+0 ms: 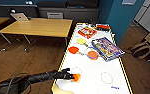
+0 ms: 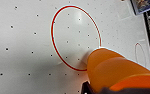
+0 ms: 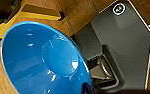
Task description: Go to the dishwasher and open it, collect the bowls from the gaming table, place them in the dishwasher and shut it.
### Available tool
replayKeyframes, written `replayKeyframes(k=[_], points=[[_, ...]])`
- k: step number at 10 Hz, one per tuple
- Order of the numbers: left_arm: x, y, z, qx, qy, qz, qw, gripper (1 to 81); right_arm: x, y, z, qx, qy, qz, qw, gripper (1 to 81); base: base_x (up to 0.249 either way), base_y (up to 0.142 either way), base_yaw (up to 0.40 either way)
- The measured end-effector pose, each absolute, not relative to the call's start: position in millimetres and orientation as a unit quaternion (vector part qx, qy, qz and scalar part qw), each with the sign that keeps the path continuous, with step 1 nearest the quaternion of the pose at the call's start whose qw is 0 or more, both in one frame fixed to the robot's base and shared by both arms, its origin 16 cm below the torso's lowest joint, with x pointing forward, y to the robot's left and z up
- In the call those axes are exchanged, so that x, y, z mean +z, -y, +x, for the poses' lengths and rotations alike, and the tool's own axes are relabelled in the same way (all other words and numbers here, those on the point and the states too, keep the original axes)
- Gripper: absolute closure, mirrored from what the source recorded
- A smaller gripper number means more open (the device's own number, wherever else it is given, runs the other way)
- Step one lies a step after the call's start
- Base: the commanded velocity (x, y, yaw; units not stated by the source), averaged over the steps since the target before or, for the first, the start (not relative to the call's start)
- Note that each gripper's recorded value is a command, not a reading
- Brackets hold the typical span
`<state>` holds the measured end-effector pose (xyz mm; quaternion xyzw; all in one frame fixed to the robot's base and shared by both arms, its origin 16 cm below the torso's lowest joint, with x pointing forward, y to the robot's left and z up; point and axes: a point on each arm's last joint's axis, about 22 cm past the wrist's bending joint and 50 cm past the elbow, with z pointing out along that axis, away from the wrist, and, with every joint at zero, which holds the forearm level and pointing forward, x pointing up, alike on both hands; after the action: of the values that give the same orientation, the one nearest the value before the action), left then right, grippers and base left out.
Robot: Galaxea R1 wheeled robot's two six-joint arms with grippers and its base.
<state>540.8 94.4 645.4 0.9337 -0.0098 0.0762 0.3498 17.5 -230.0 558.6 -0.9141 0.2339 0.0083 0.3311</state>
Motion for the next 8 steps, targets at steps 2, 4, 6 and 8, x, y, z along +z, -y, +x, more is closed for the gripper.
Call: replayKeyframes(k=[2, 4, 6, 8], points=[[646, -93, 536, 0.079, 0.021, 0.933, 0.352, 81.1, 555, 222, 19, 0.015, -0.229, -0.914, 0.334, 81.1, 0.0, 0.0, 0.0], [660, -92, 525, 0.07, 0.037, 0.93, 0.359, 81.1, 554, 224, 21, 0.014, -0.227, -0.915, 0.334, 81.1, 0.0, 0.0, 0.0], [702, -88, 537, 0.09, 0.064, 0.919, 0.378, 81.1, 554, 223, 21, 0.015, -0.227, -0.915, 0.334, 81.1, 0.0, 0.0, 0.0], [737, -102, 539, 0.106, 0.081, 0.912, 0.389, 81.1, 554, 223, 22, 0.014, -0.227, -0.915, 0.334, 81.1, -0.1, 0.0, 0.0]])
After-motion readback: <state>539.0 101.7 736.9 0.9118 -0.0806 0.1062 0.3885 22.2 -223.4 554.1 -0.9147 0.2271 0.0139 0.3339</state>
